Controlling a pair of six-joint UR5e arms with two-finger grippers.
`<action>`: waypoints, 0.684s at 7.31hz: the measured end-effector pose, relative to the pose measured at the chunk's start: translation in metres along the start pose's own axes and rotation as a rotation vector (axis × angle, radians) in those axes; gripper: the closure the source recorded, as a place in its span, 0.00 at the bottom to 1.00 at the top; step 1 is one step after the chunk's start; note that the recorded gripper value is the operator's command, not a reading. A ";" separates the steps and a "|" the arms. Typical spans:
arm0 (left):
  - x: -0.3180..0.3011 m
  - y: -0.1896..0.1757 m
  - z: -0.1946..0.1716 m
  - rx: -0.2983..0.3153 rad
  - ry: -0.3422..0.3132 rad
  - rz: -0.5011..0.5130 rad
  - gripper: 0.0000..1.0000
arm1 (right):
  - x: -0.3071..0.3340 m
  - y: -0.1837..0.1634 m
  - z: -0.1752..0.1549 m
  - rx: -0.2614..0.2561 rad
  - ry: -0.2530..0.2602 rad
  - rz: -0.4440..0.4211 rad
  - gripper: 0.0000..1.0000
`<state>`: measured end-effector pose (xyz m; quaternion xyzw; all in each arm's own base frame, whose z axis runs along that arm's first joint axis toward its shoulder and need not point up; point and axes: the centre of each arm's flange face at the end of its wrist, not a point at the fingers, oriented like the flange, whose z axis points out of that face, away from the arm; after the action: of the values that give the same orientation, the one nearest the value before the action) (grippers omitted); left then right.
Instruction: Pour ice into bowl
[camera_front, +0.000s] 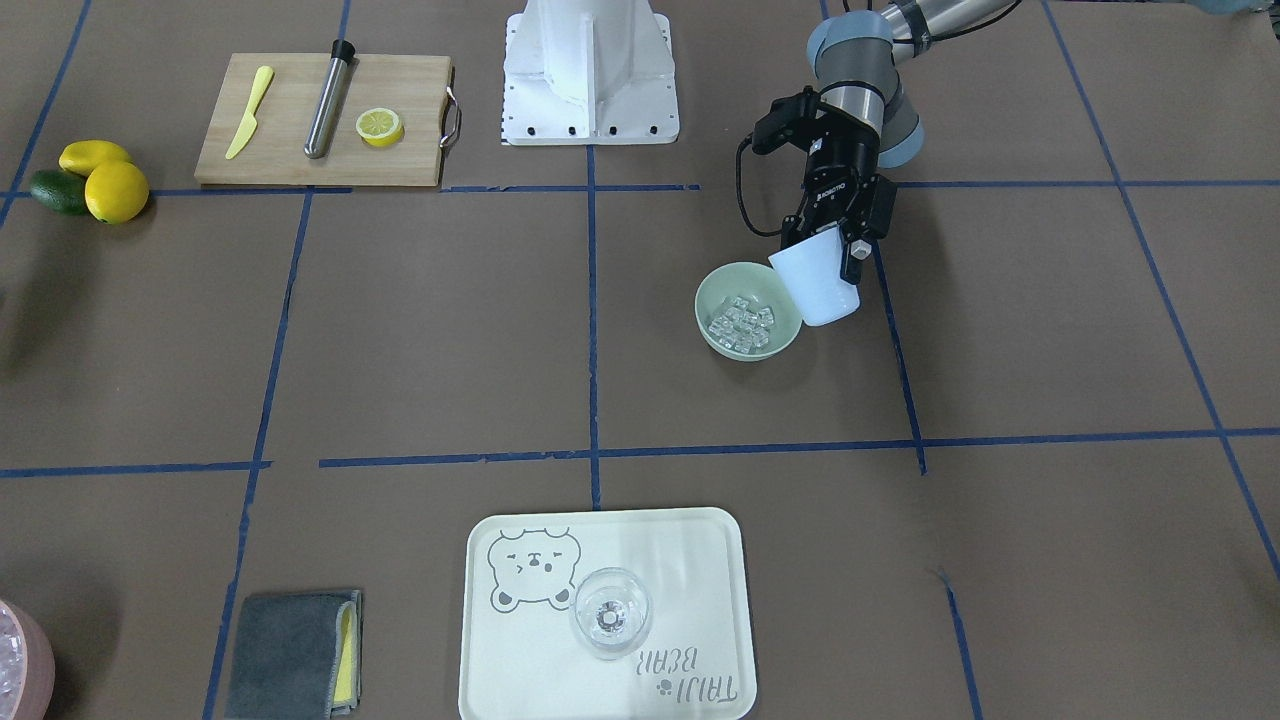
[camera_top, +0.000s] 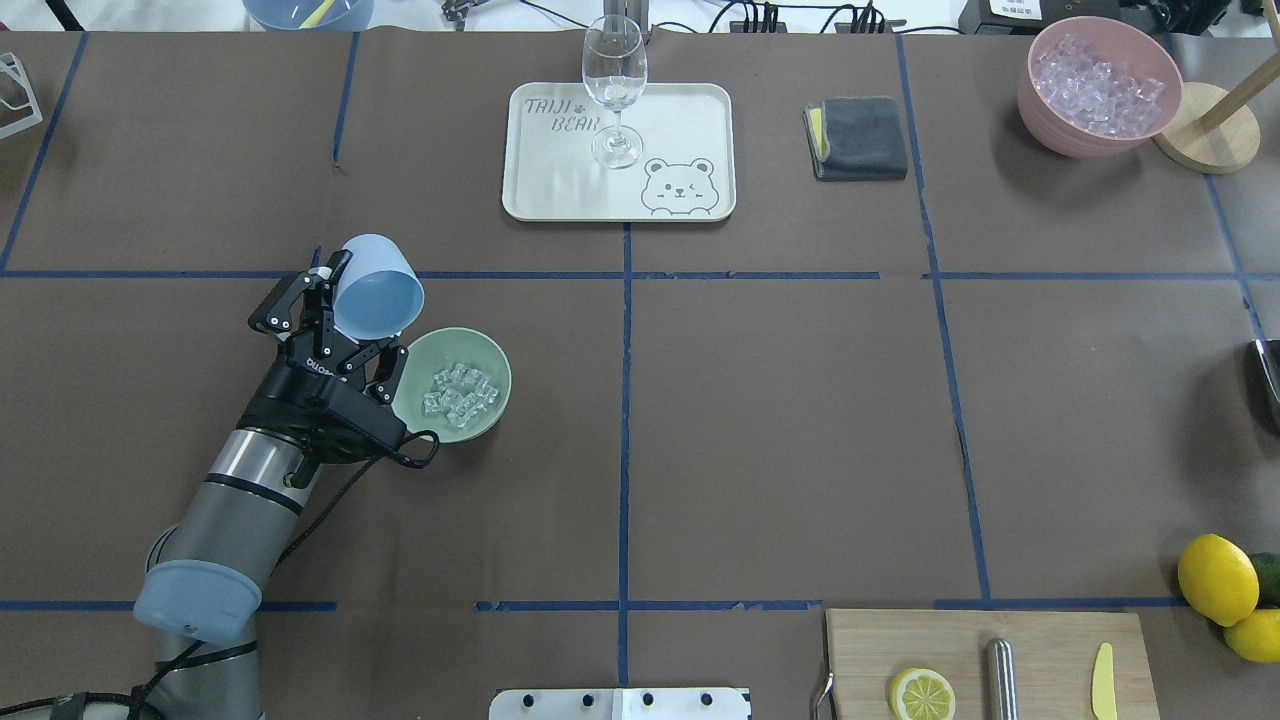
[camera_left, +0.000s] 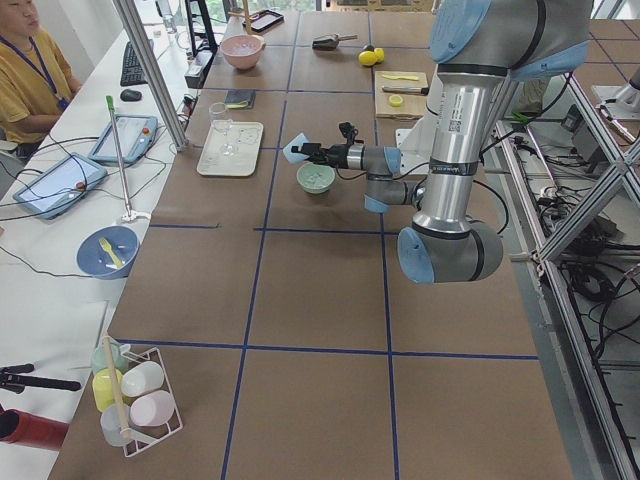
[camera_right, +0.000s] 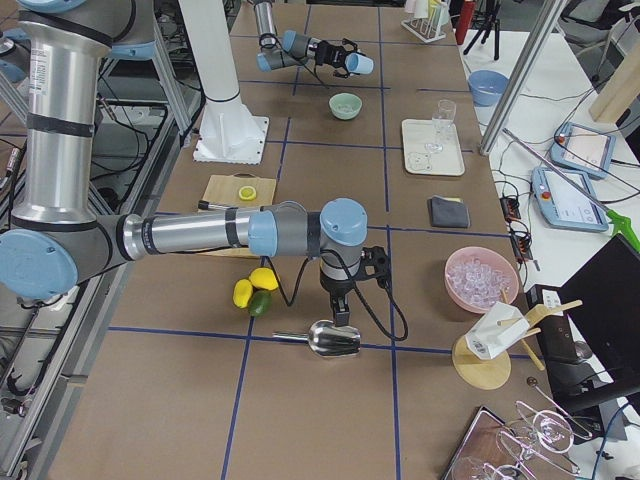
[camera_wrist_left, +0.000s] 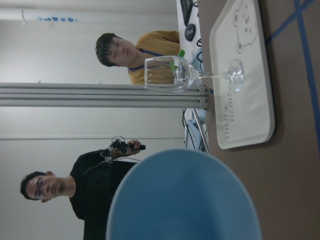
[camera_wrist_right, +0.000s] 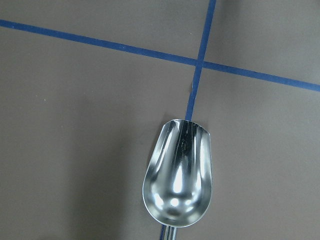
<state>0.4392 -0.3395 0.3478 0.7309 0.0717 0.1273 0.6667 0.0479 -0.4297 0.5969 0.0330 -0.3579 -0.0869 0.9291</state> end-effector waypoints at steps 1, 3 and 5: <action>0.002 -0.007 0.001 0.012 0.041 -0.224 1.00 | 0.000 0.000 -0.001 0.002 0.000 -0.001 0.00; 0.002 -0.010 0.005 0.009 0.129 -0.465 1.00 | -0.001 -0.001 -0.003 0.008 0.001 -0.005 0.00; -0.006 0.014 0.016 -0.085 0.238 -0.666 1.00 | -0.002 -0.004 -0.006 0.015 0.002 -0.012 0.00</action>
<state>0.4375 -0.3578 0.3602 0.6192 0.3778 -0.0101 0.6883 0.0501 -0.4333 0.5906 0.0420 -0.3574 -0.0898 0.9287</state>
